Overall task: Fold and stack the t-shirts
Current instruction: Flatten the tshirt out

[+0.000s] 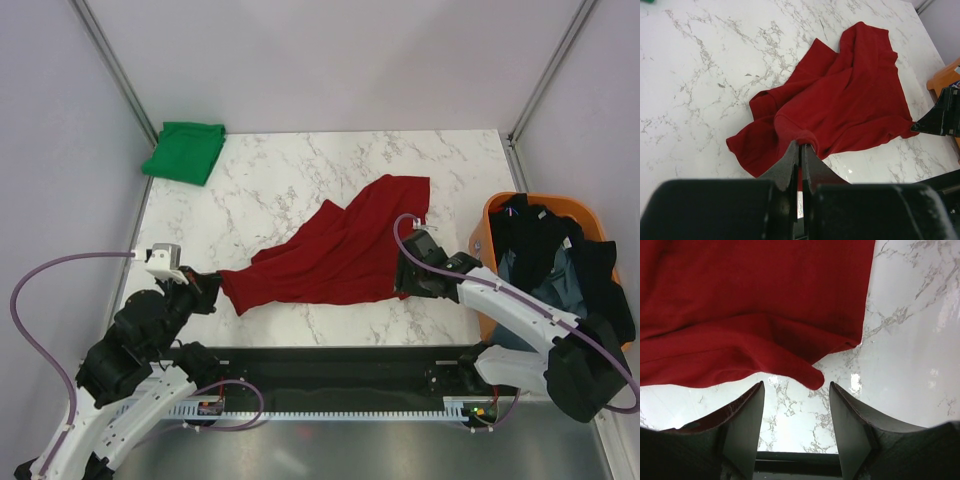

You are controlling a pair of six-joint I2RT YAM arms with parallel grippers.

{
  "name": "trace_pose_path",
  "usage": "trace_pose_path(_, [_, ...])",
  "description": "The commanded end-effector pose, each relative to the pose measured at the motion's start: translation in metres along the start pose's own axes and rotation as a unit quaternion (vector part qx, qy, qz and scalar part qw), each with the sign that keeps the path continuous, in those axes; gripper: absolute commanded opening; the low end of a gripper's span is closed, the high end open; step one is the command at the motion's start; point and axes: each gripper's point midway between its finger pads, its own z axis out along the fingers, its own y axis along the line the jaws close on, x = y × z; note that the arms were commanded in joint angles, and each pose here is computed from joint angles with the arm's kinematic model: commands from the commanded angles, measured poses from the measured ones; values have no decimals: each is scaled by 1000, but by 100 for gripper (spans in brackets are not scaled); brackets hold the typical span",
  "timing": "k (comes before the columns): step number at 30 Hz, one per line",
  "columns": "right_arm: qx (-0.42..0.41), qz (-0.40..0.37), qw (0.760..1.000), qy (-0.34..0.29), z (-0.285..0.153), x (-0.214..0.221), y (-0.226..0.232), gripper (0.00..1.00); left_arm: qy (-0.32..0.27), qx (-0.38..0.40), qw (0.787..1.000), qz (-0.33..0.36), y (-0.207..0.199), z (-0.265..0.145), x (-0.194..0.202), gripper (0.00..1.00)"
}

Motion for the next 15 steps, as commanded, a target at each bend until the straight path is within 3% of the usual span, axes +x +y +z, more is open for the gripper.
trace_pose_path(1, [-13,3,1000,-15,8,-6,8,62,-21,5,999,-23,-4,1,-8,5])
trace_pose_path(10, [0,-8,1000,-12,23,1,2,57,-20,1,1000,-23,-3,2,-8,5])
trace_pose_path(15, [4,-12,1000,-11,26,3,0,43,-17,-1,1000,-23,-2,3,-6,5])
